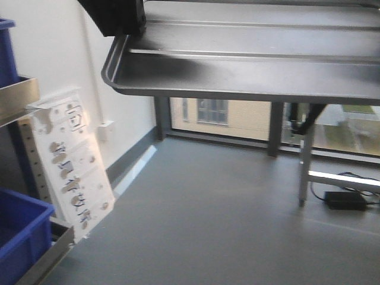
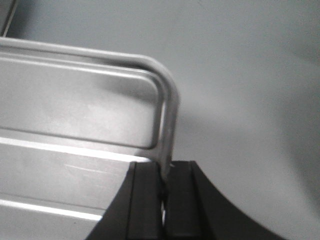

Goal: Grab silver tray and place in blue box
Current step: 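Hold the tray raised with both grippers while the base drives away, then carry the tray with both grippers over the large blue bin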

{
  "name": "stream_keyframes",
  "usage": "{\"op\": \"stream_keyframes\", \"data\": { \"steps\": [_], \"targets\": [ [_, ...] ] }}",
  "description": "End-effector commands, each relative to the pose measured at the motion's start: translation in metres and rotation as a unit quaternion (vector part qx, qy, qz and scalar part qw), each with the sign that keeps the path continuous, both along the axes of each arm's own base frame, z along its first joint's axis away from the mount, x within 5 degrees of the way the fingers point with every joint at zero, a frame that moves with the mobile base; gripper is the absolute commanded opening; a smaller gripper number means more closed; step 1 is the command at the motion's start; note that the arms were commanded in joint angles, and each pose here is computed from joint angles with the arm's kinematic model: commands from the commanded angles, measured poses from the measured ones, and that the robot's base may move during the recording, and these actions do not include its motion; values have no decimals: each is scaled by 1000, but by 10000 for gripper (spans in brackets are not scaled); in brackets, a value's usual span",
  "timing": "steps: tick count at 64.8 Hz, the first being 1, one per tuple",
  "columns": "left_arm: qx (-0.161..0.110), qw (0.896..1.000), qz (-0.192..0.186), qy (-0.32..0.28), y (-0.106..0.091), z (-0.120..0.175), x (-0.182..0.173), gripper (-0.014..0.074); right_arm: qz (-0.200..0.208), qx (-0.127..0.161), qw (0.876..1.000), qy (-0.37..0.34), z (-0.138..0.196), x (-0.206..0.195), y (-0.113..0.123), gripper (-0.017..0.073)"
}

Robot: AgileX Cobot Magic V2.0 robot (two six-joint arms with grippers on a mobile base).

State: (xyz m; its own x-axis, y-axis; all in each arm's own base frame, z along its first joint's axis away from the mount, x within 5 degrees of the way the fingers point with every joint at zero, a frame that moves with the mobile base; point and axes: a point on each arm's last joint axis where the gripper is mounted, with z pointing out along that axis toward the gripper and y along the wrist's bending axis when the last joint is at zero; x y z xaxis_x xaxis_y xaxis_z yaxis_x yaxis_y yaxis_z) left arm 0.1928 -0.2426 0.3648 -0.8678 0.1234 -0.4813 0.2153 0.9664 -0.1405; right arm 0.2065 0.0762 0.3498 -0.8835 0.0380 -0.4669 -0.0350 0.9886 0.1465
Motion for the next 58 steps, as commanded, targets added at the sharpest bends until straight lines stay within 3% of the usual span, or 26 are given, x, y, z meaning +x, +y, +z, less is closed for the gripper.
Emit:
{"op": "stream_keyframes", "data": {
  "steps": [1,58],
  "targets": [
    [-1,999,2,-42,12,22,-2,-104,4,-15,999,-42,16,-2,-6,57],
    [-1,999,2,-42,12,22,-2,-104,4,-15,999,-42,16,-2,-6,57]
  ]
}}
